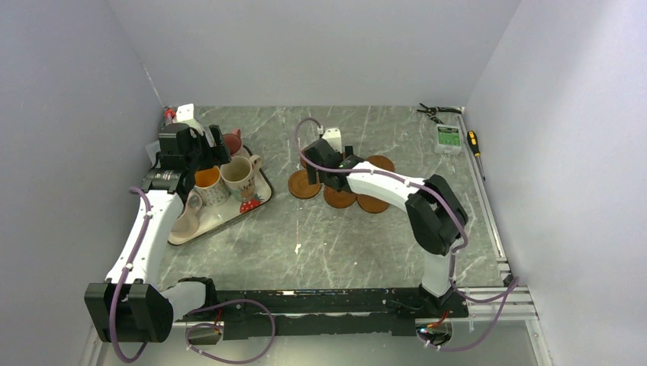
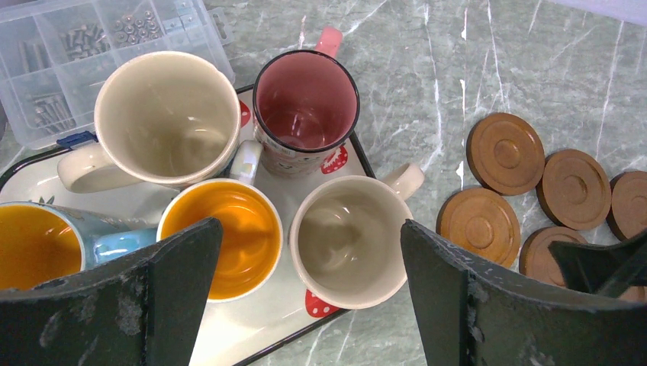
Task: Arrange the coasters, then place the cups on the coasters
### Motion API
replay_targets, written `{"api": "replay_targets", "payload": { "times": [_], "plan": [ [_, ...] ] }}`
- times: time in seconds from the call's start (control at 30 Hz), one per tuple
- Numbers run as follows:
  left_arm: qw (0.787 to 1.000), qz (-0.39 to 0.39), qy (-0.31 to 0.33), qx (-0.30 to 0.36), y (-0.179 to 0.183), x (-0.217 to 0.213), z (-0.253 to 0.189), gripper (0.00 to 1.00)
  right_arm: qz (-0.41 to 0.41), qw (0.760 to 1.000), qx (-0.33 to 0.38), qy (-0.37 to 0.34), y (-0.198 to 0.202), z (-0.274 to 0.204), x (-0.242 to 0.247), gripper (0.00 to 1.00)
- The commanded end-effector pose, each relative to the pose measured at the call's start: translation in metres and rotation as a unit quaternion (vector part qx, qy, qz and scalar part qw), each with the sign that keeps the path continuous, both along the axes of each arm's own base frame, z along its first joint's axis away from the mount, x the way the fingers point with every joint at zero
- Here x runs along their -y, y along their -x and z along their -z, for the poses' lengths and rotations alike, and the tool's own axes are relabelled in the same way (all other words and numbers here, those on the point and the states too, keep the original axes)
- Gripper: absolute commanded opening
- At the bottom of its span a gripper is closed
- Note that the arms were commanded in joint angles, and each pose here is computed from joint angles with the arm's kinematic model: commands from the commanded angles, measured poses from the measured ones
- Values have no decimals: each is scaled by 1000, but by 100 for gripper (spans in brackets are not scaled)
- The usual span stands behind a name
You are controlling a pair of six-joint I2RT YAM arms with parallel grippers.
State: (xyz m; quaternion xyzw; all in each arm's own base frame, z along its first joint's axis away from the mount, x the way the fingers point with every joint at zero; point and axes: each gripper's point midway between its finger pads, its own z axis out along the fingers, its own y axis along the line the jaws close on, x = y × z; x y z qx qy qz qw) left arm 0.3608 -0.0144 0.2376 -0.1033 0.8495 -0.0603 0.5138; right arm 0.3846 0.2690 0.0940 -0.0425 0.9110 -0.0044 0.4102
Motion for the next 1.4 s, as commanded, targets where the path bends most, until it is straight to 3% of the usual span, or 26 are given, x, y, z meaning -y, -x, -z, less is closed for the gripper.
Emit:
{"api": "replay_targets", "payload": {
  "times": [0.0,0.47,1.37],
  "plan": [
    [1000,0,-4,16,-1,-1,-12,94,-14,1000,15,12,-14,-3,-17,95],
    [1000,4,0,17,-1,2,-12,94,-41,999,-7,33,-22,31,-49,95],
    [1000,8,3,16,-1,3,-12,94,2,995,-17,94,-5,49,-17,94]
  ]
}}
